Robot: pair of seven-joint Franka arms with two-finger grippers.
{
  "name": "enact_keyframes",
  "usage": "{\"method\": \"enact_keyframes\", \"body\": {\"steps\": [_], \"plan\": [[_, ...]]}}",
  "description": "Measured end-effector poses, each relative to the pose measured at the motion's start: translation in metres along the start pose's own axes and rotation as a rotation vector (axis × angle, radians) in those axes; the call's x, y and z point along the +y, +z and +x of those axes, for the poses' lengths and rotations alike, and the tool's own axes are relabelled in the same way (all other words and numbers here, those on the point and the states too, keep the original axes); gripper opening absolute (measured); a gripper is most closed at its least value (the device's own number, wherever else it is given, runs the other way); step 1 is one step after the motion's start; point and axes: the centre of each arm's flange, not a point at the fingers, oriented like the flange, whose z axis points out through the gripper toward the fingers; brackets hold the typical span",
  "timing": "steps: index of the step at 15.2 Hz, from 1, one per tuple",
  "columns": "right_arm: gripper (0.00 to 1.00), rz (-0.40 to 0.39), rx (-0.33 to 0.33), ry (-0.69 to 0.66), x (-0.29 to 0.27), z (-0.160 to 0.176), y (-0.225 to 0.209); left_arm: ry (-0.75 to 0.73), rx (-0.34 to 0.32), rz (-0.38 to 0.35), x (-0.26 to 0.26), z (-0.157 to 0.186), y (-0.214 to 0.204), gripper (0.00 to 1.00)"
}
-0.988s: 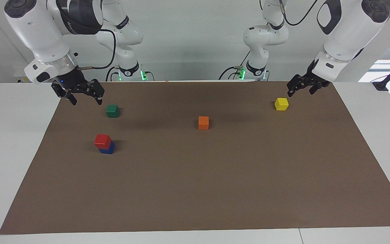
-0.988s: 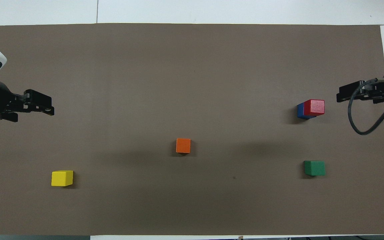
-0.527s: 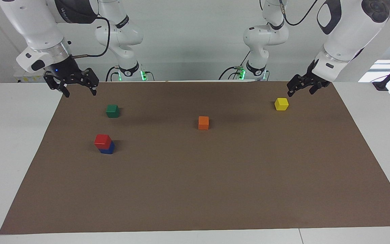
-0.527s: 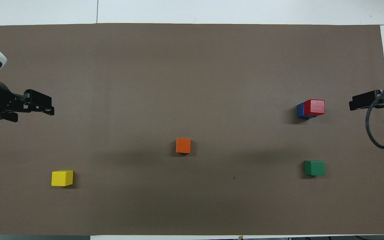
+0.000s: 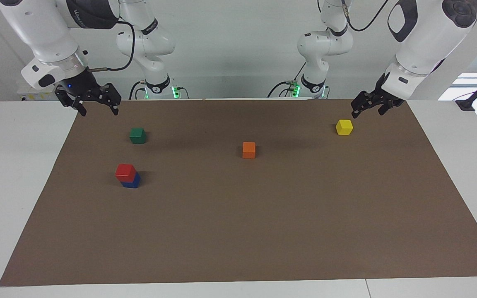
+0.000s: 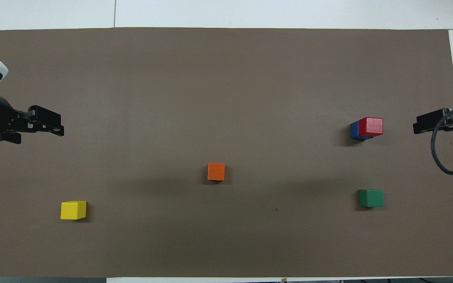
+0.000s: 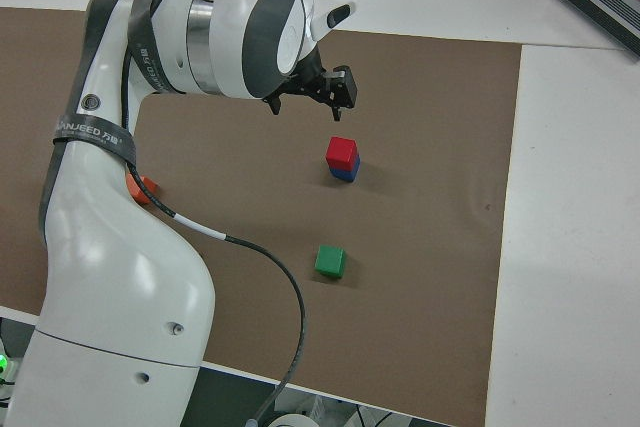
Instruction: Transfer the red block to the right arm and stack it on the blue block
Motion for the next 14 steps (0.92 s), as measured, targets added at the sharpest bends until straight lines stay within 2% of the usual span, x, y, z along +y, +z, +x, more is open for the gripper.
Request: {"method": "enact_keyframes", "body": {"steps": [2,14], "plan": [[1.0,-0.022,-0.001,0.0,0.0024,-0.0001,0.0001,0.0,0.0,0.0,0.0,0.0,0.0,1.0],[1.0,-0.024,-0.001,0.0,0.0026,-0.0001,0.0,0.0,0.0,0.0,0.0,0.0,0.0,1.0]]}}
